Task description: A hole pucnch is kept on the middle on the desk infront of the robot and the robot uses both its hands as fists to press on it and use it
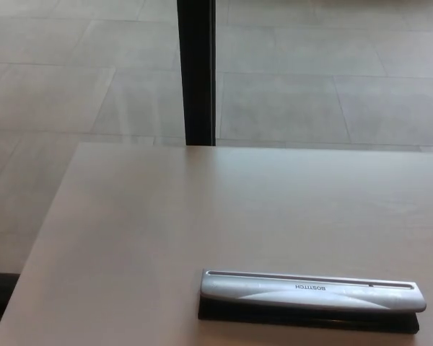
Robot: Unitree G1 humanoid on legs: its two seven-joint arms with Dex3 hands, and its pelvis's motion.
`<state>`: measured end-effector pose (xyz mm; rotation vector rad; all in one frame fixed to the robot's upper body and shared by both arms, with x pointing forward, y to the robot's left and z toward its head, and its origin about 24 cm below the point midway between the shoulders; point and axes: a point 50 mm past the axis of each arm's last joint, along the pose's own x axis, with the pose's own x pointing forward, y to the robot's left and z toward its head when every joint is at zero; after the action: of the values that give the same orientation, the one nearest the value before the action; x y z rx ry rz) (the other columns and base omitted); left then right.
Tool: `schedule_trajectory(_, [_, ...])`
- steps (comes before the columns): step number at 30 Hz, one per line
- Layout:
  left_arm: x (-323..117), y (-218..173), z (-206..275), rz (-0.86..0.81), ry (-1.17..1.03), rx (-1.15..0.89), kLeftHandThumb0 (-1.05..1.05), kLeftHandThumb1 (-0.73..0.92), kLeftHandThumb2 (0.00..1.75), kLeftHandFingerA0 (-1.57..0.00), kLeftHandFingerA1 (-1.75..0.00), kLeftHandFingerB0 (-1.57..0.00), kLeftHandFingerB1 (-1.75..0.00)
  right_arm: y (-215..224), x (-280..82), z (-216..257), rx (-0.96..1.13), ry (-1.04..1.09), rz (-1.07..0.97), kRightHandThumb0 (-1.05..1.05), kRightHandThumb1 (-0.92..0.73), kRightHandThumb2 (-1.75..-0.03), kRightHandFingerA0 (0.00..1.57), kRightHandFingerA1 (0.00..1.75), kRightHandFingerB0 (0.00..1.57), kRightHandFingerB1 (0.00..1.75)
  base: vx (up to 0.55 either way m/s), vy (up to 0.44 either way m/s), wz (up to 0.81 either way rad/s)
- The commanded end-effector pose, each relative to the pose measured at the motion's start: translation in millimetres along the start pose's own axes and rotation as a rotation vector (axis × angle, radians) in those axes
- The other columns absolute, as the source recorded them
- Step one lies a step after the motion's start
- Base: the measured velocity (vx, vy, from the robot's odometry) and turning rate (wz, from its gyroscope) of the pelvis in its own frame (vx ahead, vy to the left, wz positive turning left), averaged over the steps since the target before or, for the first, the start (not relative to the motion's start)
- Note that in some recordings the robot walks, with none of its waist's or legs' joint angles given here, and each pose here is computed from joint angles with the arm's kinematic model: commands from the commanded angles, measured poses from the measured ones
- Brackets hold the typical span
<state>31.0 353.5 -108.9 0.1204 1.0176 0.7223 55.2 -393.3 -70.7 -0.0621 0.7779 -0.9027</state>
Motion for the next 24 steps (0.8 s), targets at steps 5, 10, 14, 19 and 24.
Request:
schedule_trajectory(5, [0.9,60.5,79.0,0.357,-0.207,-0.519,-0.5,0.58,0.8,-1.02,-0.72,-0.69,-0.7,-89.0,11.2,93.8,0.716,-0.212,-0.344,-0.44,-0.75,-0.67,0.56,0.77,0.18,0.48,0.0,0.0,0.0])
schedule_trajectory(10, [-14.5,74.8,169.5,0.375,-0.5,-0.637,-0.58,0.6,0.77,-1.18,-0.84,-0.76,-0.68,-104.6,5.6,147.4,0.738,-0.348,-0.373,-0.31,-0.67,-0.9,0.98,0.86,0.42,0.55,0.0,-0.003,0.01])
schedule_trajectory(14, [-61.7,72.0,261.4,0.317,-0.974,-0.778,-0.59,0.64,0.81,-1.04,-1.42,-1.01,-0.75,-102.6,-9.3,204.7,0.794,-0.604,-0.279,-0.22,-0.51,-1.2,1.18,1.22,0.85,0.87,0.0,0.0,0.0])
schedule_trajectory(19, [-130.9,44.6,324.2,0.207,-1.198,-0.81,-0.48,0.45,0.93,-1.04,-1.49,-1.02,-1.04,-72.7,-51.1,254.6,0.846,-0.845,-0.117,-0.31,-0.43,-1.18,1.12,1.63,0.94,1.05,0.0,0.0,0.0])
schedule_trajectory(24, [-197.9,-14.0,343.1,-0.059,-1.454,-0.735,-0.12,0.76,0.9,-0.84,-1.75,-0.66,-1.24,-18.2,-118.0,296.1,0.763,-1.102,0.133,-0.41,-0.32,-1.16,1.17,1.69,0.99,1.09,0.0,0.0,0.0])
